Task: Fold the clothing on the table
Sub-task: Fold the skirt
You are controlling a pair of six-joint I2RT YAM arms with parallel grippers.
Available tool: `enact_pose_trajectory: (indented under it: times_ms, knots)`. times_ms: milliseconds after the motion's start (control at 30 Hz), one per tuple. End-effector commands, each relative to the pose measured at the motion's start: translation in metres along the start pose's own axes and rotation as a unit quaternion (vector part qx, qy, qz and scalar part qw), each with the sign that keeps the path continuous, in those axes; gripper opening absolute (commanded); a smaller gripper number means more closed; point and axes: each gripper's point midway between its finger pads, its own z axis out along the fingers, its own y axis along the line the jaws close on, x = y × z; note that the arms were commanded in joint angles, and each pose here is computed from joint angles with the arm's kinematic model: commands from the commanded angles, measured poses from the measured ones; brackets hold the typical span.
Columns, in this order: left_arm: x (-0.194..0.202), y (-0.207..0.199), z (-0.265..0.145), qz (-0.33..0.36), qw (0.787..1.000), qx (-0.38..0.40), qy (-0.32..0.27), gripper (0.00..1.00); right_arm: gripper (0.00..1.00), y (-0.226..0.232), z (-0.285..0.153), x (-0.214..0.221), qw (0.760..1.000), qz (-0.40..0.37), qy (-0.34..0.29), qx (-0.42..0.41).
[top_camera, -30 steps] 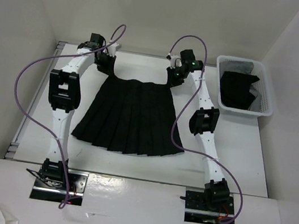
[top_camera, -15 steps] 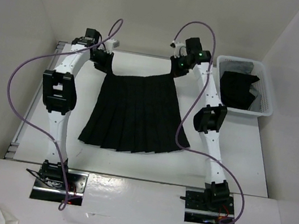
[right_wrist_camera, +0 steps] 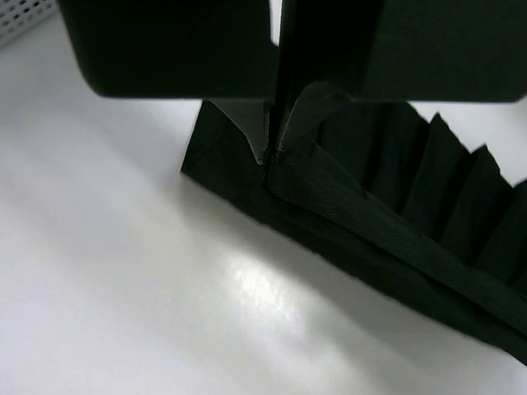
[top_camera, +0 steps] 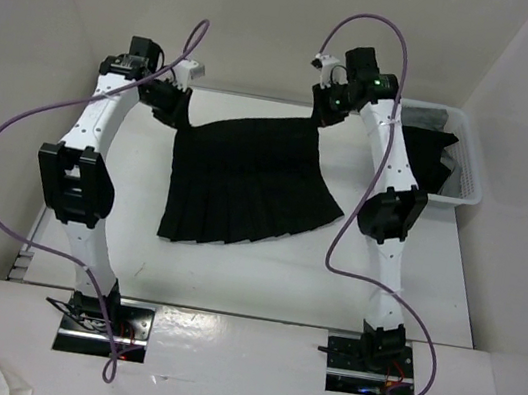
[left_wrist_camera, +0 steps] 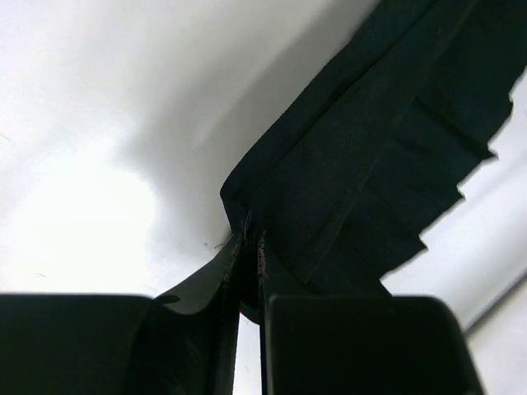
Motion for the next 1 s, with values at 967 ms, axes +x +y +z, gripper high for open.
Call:
enact_pose_trajectory:
  times_ms: [967]
  knots:
    - [0.157, -0.186, -0.054, 0.118, 0.958, 0.166, 0.200, 0.35, 0.00, 0.109, -0.060, 0.182, 0.953, -0.149, 0.254, -0.077]
